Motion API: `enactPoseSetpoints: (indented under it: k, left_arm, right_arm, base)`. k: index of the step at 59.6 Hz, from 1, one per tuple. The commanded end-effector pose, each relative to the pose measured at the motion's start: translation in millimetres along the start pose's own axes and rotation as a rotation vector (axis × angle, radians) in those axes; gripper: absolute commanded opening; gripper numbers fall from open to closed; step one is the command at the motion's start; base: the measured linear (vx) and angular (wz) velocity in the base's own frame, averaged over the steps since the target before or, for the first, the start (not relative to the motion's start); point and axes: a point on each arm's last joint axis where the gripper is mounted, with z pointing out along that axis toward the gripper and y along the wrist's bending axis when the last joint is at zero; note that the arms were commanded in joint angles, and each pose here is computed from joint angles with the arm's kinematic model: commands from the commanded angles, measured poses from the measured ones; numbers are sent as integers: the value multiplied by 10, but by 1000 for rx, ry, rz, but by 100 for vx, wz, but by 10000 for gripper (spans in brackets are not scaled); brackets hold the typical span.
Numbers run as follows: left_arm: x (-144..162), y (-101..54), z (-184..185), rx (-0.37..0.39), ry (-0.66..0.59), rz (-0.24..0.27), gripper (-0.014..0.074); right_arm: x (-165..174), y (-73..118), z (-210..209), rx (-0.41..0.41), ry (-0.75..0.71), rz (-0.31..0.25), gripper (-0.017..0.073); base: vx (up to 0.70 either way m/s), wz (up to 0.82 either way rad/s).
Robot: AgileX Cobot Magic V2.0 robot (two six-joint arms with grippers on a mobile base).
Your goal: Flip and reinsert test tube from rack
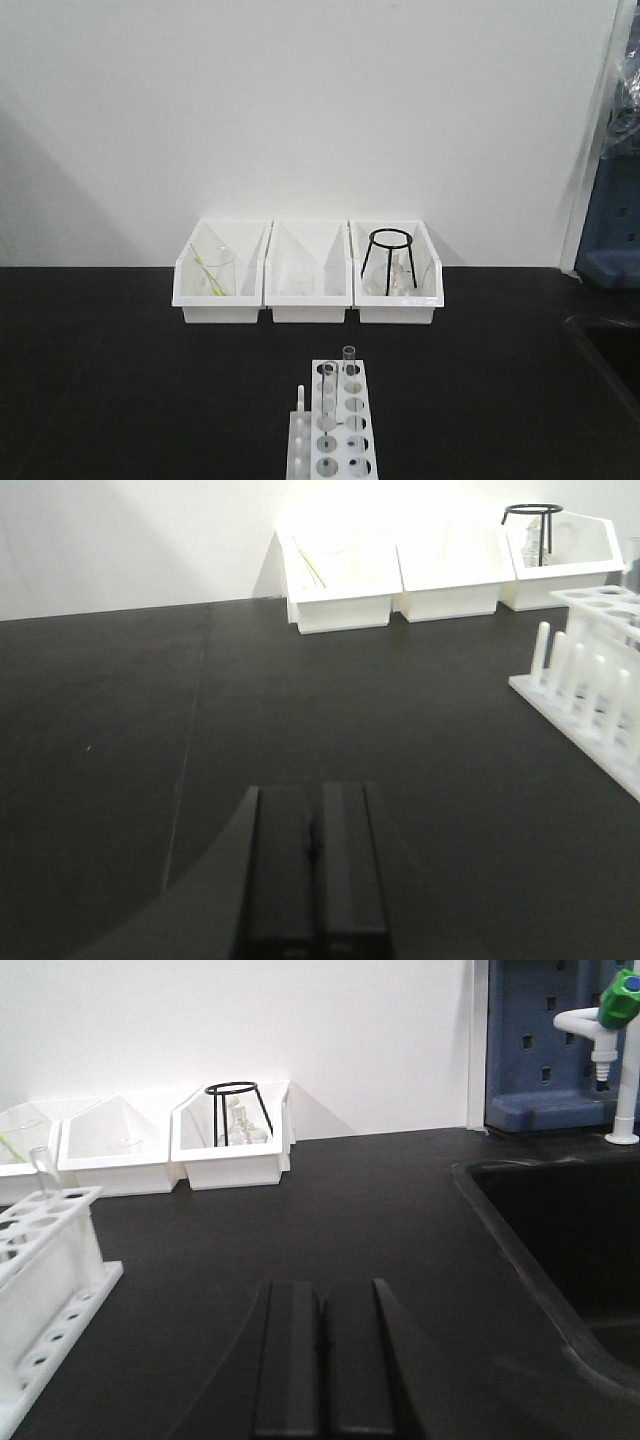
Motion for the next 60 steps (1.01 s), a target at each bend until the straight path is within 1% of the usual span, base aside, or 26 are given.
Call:
enactPoseSetpoints:
  k: [1,23,50,53,55,57,58,60]
  left_arm:
    - [-89,-11,-13,13,-91,-13,-6]
    - [-89,-11,-13,13,-91,-13,-6]
    - [-89,-11,-13,13,-91,-13,-6]
    - [-89,-11,-13,13,-91,-13,-6]
    - [-89,-11,-13,13,-91,-13,-6]
    - [-89,-11,-13,13,-91,-13,-6]
    - [-89,-11,-13,13,-91,-13,-6]
    - [-89,-11,-13,13,-91,-13,-6]
  right_arm:
    - [-75,4,-13,-3,-96,-12,-11]
    - [-75,4,-13,-3,-96,-12,-11]
    - [-76,4,-13,-3,-97,-12,-11]
    - [-155,12,-25,-11,-166,5,-11]
    - [-247,18,-45,-21,-246,45,-11]
    - [-334,22,-69,-31,-314,74,-11]
    - [-421,27,-96,-37,-367,75,-11]
    - [-542,36,-139,-42,-436,60,-11]
  base:
    - [30,-3]
    - [21,-1]
    - [3,0]
    - [0,0]
    - [0,0]
    - [0,0]
    - [0,0]
    - [0,0]
